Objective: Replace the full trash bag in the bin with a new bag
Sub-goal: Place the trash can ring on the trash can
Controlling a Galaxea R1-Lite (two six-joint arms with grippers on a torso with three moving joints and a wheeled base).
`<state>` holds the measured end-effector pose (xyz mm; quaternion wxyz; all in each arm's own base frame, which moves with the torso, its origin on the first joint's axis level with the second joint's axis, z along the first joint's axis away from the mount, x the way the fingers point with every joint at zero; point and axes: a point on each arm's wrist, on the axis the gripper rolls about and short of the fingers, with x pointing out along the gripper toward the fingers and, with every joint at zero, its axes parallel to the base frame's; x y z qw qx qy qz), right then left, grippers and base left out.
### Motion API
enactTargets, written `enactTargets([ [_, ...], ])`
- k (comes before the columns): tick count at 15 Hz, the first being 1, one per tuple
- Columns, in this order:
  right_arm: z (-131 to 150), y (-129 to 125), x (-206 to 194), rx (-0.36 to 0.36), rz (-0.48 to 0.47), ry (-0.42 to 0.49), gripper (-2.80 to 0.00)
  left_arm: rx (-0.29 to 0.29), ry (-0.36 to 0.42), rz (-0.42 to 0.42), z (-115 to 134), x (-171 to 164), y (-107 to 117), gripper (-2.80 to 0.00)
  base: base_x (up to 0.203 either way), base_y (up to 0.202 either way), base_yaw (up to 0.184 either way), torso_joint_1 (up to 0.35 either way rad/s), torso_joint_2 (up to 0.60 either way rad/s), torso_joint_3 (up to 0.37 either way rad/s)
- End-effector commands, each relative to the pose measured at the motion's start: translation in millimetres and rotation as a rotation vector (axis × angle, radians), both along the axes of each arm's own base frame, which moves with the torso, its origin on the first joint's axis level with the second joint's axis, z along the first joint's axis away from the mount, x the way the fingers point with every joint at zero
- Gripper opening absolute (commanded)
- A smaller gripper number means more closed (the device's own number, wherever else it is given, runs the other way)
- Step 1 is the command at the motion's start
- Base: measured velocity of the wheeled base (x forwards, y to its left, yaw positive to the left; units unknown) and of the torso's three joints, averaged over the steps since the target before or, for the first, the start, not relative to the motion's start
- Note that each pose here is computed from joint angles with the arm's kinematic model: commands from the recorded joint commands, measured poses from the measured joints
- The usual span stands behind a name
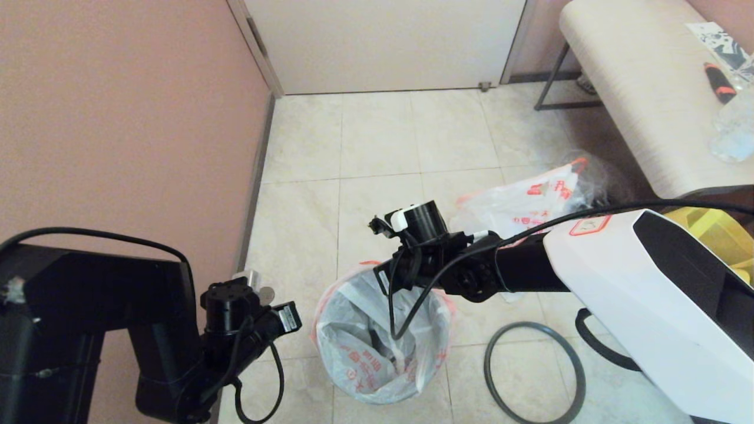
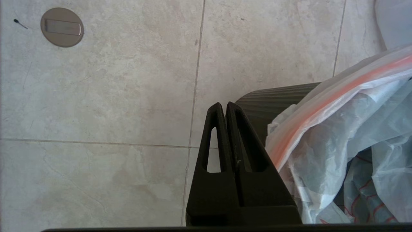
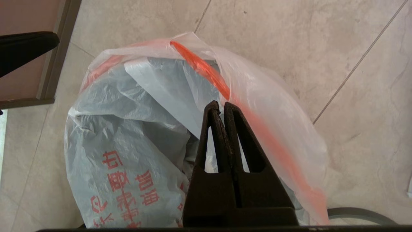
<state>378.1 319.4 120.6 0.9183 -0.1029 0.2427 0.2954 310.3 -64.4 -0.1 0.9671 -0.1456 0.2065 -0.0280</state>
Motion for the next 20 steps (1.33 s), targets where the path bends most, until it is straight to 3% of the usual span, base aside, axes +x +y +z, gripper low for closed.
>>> enactTargets([
  [1, -1, 0, -2, -0.004, 0.001, 0.007, -2.80, -0.003, -0.006, 0.002, 0, 0, 0, -2.80, 0.000, 0.000, 0.000, 0.000, 0.00, 0.000],
  [7, -24, -3, -3, -0.054, -0.008, 0.053, -2.80, -0.003, -0.006, 0.002, 0, 0, 0, -2.80, 0.000, 0.000, 0.000, 0.000, 0.00, 0.000],
  [10, -34, -8, 27, -0.056, -0.071, 0.003, -2.80, -0.004, -0.007, 0.002, 1, 0, 0, -2.80, 0.000, 0.000, 0.000, 0.000, 0.00, 0.000],
  [15, -24, -30, 56, -0.048, -0.149, -0.068, -2.80, -0.001, -0.008, 0.001, 0, 1, -1, -2.80, 0.000, 0.000, 0.000, 0.000, 0.00, 0.000],
  [18, -47, -45, 73, -0.087, -0.167, -0.058, -2.80, -0.001, -0.008, 0.001, 0, 1, -1, -2.80, 0.000, 0.000, 0.000, 0.000, 0.00, 0.000],
  [20, -61, -55, 87, -0.084, -0.164, -0.105, -2.80, -0.001, -0.007, 0.001, 0, 1, -1, -2.80, 0.000, 0.000, 0.000, 0.000, 0.00, 0.000],
])
